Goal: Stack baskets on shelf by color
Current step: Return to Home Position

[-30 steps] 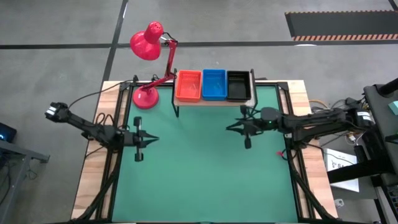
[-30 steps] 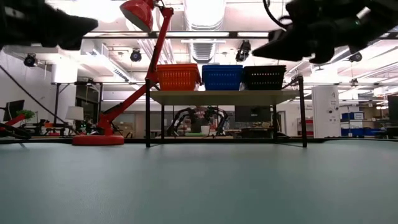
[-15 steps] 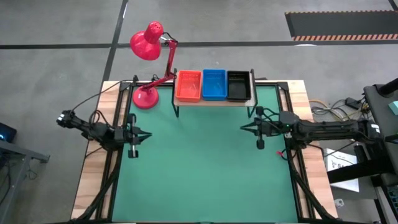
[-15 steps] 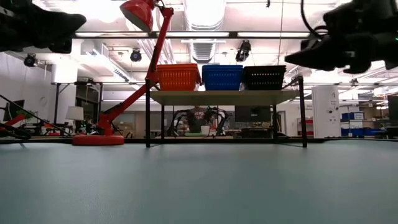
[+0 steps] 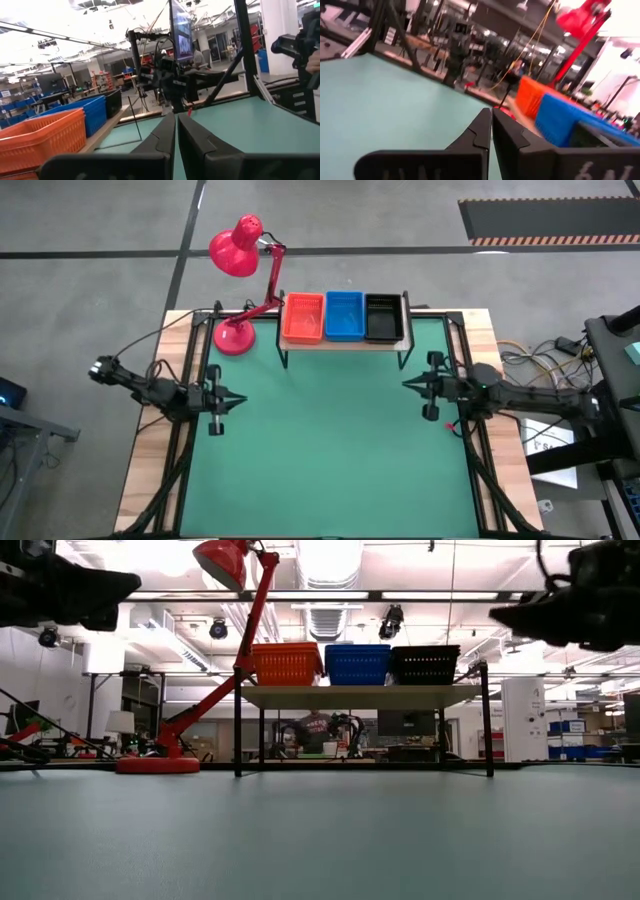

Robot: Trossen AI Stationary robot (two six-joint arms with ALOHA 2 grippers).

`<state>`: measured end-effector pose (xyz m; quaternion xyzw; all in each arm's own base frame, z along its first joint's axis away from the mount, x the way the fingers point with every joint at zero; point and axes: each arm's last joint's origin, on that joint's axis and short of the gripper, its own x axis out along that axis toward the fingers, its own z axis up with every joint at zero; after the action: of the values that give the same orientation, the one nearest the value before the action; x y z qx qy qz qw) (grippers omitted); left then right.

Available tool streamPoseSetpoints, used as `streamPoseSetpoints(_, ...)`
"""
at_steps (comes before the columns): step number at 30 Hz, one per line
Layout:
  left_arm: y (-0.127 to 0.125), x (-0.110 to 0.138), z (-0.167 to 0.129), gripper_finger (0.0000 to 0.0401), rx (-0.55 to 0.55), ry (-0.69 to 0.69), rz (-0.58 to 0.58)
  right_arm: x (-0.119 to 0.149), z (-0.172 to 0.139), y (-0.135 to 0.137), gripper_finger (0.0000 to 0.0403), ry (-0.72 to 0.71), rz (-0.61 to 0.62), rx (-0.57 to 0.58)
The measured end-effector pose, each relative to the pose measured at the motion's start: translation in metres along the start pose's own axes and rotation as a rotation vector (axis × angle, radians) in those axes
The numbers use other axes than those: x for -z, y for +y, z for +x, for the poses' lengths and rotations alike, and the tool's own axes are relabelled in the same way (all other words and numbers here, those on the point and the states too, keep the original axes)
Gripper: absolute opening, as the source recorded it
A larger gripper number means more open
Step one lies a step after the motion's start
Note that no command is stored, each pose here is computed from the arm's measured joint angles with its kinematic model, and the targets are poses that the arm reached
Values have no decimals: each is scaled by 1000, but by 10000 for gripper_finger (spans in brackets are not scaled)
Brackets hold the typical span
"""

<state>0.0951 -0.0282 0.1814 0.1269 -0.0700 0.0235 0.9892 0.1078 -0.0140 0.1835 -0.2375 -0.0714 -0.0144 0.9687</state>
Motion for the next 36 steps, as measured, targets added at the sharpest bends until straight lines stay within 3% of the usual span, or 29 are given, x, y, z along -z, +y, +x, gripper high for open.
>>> streamPoseSetpoints(22, -6, 9, 6, 4, 32, 91, 45, -6, -13, 2, 8, -57, 36, -39)
streamPoseSetpoints(30, -7, 12, 7, 4, 41, 118, 58, -8, -12, 0, 9, -65, 385, -40)
streamPoseSetpoints(36, -8, 13, 8, 4, 46, 134, 66, -7, -12, 1, 9, -46, 463, -47)
